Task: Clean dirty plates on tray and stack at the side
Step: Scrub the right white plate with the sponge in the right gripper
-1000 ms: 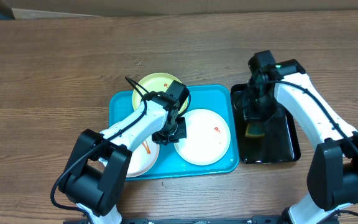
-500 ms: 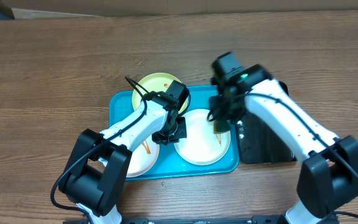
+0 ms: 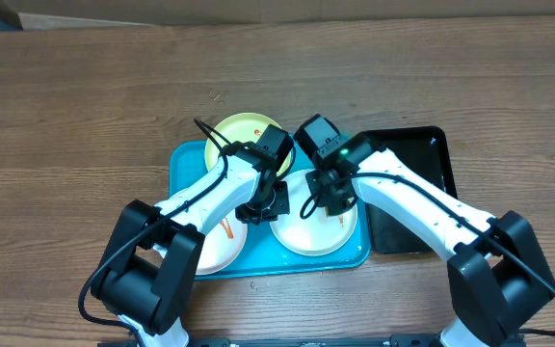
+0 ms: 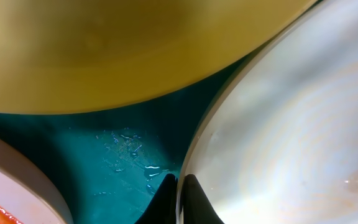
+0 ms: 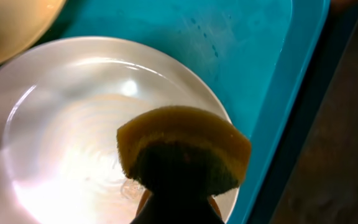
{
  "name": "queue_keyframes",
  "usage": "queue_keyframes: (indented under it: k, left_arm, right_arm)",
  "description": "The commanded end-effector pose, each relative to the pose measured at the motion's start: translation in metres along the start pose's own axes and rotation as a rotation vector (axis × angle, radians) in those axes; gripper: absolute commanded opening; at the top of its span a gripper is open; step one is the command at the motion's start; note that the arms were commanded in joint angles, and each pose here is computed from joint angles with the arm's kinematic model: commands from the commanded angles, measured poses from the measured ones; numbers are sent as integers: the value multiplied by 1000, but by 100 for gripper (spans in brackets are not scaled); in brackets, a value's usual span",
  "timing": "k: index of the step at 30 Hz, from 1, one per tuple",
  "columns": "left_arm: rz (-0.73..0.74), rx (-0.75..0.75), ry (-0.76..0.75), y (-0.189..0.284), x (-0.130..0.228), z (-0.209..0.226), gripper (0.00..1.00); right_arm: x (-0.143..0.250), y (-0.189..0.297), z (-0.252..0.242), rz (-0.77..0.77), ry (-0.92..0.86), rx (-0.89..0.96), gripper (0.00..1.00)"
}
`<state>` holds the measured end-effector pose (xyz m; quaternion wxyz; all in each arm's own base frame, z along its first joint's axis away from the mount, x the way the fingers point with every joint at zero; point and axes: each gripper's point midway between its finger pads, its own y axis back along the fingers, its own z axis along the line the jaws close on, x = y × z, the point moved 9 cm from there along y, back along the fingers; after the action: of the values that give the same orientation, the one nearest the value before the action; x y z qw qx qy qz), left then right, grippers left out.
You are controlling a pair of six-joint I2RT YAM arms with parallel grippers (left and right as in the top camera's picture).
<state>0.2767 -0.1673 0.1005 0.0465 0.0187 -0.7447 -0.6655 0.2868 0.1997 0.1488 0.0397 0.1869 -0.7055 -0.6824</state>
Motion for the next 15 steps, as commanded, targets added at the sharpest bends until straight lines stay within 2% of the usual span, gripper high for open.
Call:
queue_keyframes:
  k: [1,4,8,12,13,14,15]
  left_arm:
    - [-2,-16,28,-1,-3,4,4]
    - [-1,-17,29,-1,-2,4,4]
    - [-2,-16,28,-1,-3,4,4]
    - [-2,-16,29,-1,-3,4,4]
    - [-1,-16,29,-1,-2,4,4]
    - [0,-14,28,-1,-2,4,4]
    - [0,-14,29,-1,-2,4,4]
  right_arm:
    - [4,-6,-2,-13,-7,23,4]
    - [9,-13,-5,-8,-5,49,4]
    - [12,-15,-7,3,-2,69,17]
    - [15,-17,-7,13,-1,72,24]
    - [15,-17,-7,14,-1,72,29]
    - [15,-17,-7,14,-1,72,43]
    - [15,-17,-7,13,-1,72,48]
